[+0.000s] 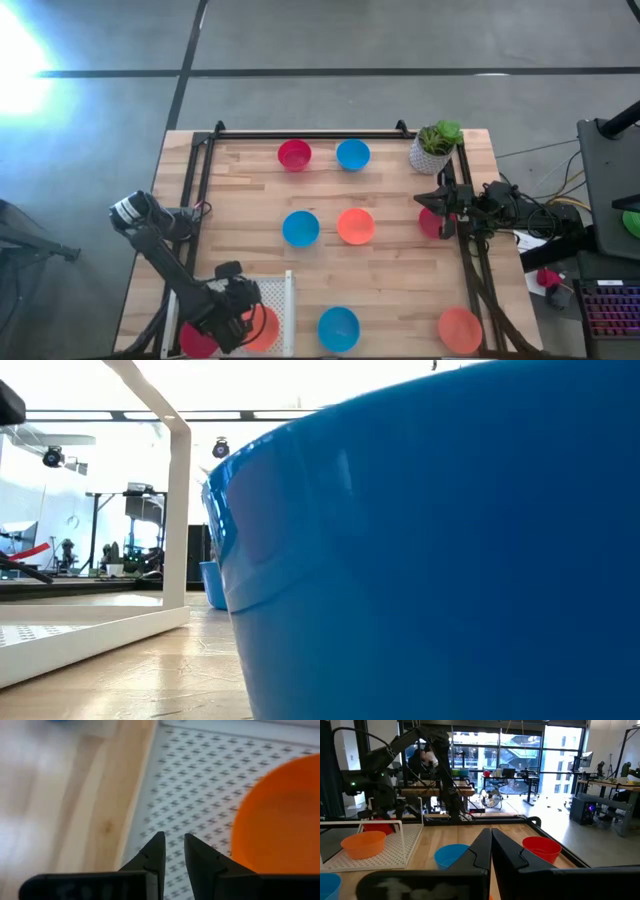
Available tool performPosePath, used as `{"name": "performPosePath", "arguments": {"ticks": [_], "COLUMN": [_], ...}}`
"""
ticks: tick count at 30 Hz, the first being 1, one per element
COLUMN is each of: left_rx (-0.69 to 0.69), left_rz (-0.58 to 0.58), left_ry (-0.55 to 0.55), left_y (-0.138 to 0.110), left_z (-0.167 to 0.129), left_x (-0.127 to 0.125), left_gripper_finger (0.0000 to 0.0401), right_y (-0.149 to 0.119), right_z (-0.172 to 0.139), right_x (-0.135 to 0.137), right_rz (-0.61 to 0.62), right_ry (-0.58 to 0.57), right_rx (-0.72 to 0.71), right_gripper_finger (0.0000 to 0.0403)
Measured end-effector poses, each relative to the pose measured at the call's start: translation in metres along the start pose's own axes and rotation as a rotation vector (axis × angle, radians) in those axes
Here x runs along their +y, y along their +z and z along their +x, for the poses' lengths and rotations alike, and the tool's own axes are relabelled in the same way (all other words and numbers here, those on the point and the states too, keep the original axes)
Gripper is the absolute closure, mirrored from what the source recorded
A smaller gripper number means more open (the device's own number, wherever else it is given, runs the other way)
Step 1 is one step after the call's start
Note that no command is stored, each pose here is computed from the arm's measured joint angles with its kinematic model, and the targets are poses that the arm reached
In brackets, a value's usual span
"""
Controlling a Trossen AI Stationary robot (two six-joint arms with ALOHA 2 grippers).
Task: Pick & Place Mini bowls
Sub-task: Put the top orange bowl on the shelf, then put the middle blue bowl on the shelf
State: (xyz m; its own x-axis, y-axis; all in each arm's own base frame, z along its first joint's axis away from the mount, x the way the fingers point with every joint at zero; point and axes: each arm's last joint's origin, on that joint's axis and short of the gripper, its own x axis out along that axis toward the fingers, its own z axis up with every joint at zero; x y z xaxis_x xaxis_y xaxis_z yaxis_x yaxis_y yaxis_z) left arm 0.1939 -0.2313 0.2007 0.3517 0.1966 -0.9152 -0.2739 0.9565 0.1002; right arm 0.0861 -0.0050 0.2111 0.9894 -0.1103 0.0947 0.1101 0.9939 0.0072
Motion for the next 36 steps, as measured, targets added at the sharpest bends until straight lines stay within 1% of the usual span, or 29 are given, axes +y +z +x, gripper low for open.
{"name": "performPosePath", "arguments": {"ticks": [6, 14, 20, 24, 27, 29, 33, 36], "left_rx": [0.02, 0.026, 0.017, -0.036, -0.104, -0.172, -0.352, -0.454], "left_rz": [0.025, 0.019, 0.038, 0.045, 0.049, 0.052, 0.036, 0.002], "left_ry": [-0.111, -0.154, -0.151, -0.112, -0.055, -0.005, 0.095, 0.138], "left_y": [-0.001, 0.0, 0.001, 0.006, 0.012, 0.015, 0.022, 0.025], "left_z": [0.007, 0.006, 0.005, -0.006, -0.017, -0.025, -0.04, -0.05], "left_x": [-0.008, -0.011, -0.011, -0.007, 0.0, 0.005, 0.018, 0.028], "left_gripper_finger": [0.0337, 0.0337, 0.0337, 0.0337, 0.0337, 0.0337, 0.0337, 0.0337], "right_y": [0.0, 0.0, 0.0, 0.0, 0.001, 0.002, 0.004, 0.004], "right_z": [0.0, 0.0, 0.0, 0.0, 0.0, 0.0, 0.0, 0.0], "right_x": [0.0, 0.0, 0.0, 0.0, 0.0, 0.0, 0.0, 0.0], "right_rz": [0.0, 0.0, 0.0, 0.0, 0.007, 0.023, 0.027, 0.027], "right_ry": [0.0, 0.0, 0.0, 0.0, 0.0, 0.0, 0.0, 0.0], "right_rx": [0.0, 0.0, 0.0, -0.001, -0.009, -0.016, -0.036, -0.041], "right_gripper_finger": [0.0394, 0.0394, 0.0394, 0.0394, 0.0394, 0.0394, 0.0394, 0.0394]}}
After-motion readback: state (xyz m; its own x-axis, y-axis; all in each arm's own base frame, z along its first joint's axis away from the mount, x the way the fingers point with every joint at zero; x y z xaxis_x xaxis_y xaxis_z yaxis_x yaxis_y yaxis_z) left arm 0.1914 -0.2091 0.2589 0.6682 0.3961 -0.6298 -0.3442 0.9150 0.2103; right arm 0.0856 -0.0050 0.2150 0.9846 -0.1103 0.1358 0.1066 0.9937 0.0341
